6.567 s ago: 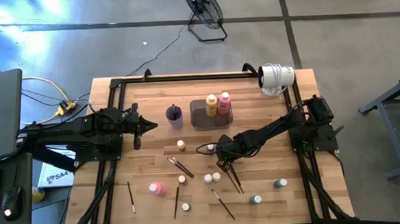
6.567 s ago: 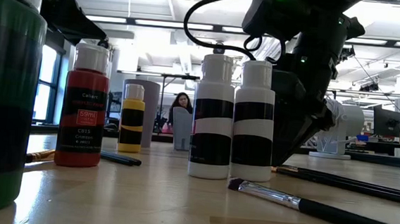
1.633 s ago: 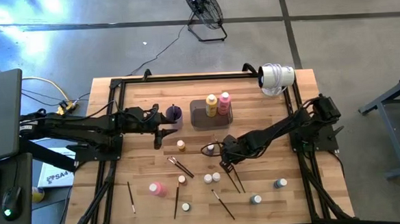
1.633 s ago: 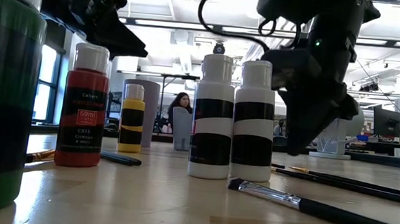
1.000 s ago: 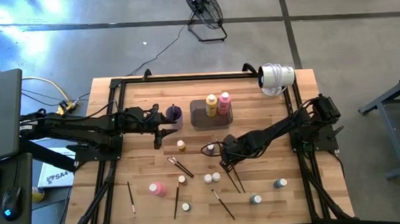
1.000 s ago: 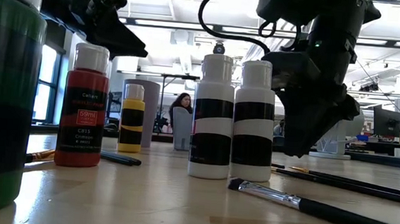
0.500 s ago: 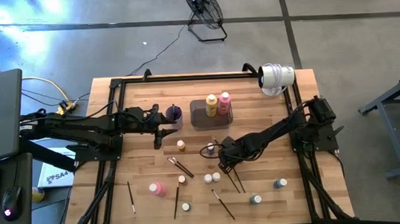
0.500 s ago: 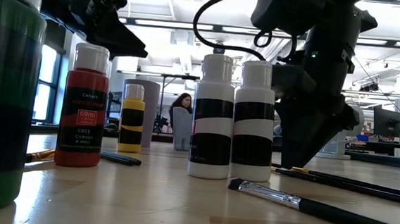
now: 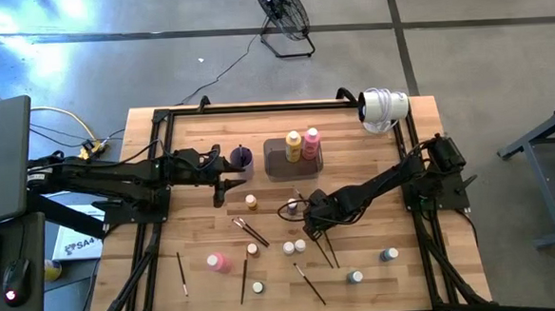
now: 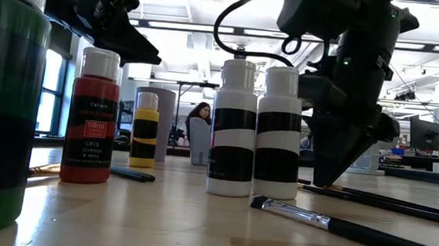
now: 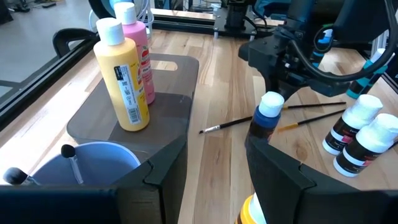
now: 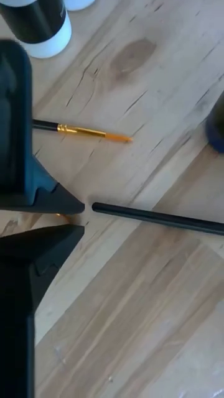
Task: Pick & Place Paint Supplies
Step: Put the gold paint brush into the purple cup
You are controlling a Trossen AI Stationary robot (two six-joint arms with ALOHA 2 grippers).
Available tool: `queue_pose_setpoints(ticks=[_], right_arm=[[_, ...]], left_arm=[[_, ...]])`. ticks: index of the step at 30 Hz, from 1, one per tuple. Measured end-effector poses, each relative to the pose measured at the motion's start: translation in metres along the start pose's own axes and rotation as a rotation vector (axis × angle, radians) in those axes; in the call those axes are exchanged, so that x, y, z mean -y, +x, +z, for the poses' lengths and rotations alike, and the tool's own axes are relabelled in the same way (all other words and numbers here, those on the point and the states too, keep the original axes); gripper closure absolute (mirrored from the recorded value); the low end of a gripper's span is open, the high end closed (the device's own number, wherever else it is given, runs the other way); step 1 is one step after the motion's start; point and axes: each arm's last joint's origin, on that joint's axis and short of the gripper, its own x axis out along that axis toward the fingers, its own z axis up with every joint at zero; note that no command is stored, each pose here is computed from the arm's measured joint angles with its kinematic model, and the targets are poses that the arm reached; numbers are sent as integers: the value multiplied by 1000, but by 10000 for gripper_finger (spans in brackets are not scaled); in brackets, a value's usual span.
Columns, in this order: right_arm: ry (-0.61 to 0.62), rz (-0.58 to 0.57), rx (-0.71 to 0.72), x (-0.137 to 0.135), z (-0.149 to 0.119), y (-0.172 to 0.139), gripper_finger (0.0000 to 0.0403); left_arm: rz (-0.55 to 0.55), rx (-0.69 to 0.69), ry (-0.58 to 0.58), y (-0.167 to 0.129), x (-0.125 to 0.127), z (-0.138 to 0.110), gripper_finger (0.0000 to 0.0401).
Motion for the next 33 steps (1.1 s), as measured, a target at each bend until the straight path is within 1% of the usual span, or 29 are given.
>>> queue_pose_setpoints(ticks=[4, 10, 15, 18, 24, 27, 33], right_arm=[[-2, -18, -7, 2, 0, 0, 388], [-11, -26, -10, 3, 0, 1, 392], [-62, -31, -14, 3, -1, 1, 399], [-76, -12, -33, 3, -1, -1, 400], [-105, 28, -42, 8, 2, -19, 400], [-114, 76, 12, 9, 8, -34, 400], [-134, 137, 94, 14, 18, -58, 400]], left_arm=[[0, 0, 0, 0, 0, 0, 237], [0, 0, 0, 0, 0, 0, 237], [0, 0, 0, 0, 0, 0, 237], [0, 0, 0, 0, 0, 0, 237], [0, 0, 0, 0, 0, 0, 237], [-1, 0, 0, 0, 0, 0, 237], [0, 0, 0, 0, 0, 0, 237]])
